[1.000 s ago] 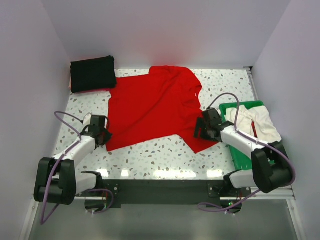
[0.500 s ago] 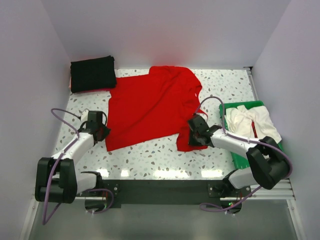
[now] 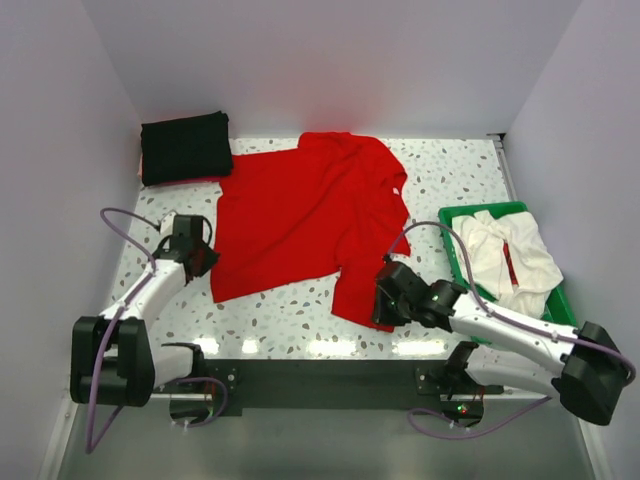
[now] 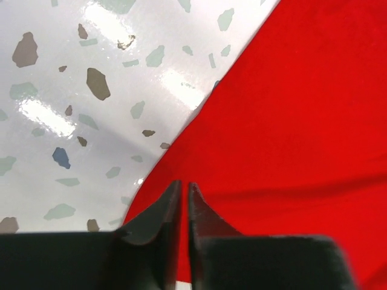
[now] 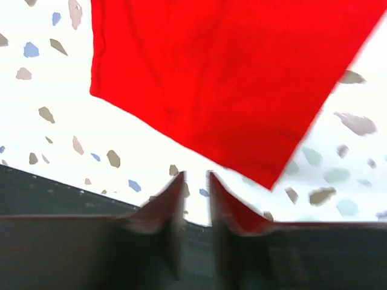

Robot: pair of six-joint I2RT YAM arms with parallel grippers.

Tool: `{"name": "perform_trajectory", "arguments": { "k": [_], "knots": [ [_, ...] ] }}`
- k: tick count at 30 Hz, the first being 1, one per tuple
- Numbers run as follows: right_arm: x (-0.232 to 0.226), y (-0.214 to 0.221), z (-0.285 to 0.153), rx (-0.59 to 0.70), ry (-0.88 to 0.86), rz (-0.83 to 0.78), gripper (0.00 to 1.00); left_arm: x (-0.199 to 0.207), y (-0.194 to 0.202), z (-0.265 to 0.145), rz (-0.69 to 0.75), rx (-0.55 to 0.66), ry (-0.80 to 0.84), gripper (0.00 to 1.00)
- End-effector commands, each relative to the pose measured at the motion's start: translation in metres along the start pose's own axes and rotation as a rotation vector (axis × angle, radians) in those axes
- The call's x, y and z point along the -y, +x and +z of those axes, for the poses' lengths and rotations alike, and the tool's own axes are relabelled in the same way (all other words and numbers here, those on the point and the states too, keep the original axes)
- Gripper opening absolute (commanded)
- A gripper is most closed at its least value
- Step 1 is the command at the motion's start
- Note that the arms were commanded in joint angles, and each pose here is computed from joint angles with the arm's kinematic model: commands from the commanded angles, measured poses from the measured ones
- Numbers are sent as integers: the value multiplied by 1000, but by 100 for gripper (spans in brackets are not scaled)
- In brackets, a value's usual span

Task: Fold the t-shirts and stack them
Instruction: Flatten the tshirt out

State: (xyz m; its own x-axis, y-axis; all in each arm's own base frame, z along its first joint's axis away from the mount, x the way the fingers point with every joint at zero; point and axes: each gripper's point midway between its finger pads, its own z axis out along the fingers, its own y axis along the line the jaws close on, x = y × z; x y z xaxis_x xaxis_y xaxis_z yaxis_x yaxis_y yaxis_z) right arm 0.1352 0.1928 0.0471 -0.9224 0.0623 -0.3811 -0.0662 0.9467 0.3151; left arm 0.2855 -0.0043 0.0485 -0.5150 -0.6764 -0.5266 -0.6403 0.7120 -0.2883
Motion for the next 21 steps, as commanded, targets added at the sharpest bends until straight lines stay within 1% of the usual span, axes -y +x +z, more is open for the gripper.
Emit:
{"name": "perform_trajectory", "arguments": {
  "k": [1, 2, 3, 4, 5, 7, 8, 9, 10, 14, 15, 19, 21],
  "knots": [
    [4, -21, -27, 75, 52, 9, 31, 1, -12, -12, -1, 28, 8, 20],
    [11, -35, -32, 141, 103, 0, 37, -2, -9, -14, -5, 18, -3, 33],
    [16, -47, -36, 189, 137, -18, 42, -4, -7, -17, -9, 19, 3, 38],
    [16, -60, -43, 226, 159, -25, 51, -6, -3, -19, -22, 6, 5, 42],
    [21, -72, -45, 253, 185, -11, 53, -8, 2, -20, -26, -7, 5, 48],
    [16, -92, -44, 270, 158, -18, 53, -14, 13, -23, -45, -29, 7, 51],
    [23, -105, -42, 275, 149, 32, 53, -17, 18, -23, -48, -41, 8, 52],
    [19, -107, -39, 244, 104, 22, 53, -22, 26, -23, -62, -53, 7, 52],
    [17, -118, -37, 255, 90, 35, 53, -24, 32, -24, -72, -69, 10, 52],
    [36, -144, -28, 264, 125, 83, 53, -33, 56, -25, -101, -103, -1, 52],
    [41, -148, -25, 262, 129, 89, 53, -35, 61, -25, -126, -106, -9, 52],
    [54, -158, -12, 237, 89, 159, 52, -39, 73, -26, -120, -102, -42, 52],
    [64, -162, -7, 229, 100, 186, 52, -41, 78, -23, -113, -110, -53, 52]
  ]
}}
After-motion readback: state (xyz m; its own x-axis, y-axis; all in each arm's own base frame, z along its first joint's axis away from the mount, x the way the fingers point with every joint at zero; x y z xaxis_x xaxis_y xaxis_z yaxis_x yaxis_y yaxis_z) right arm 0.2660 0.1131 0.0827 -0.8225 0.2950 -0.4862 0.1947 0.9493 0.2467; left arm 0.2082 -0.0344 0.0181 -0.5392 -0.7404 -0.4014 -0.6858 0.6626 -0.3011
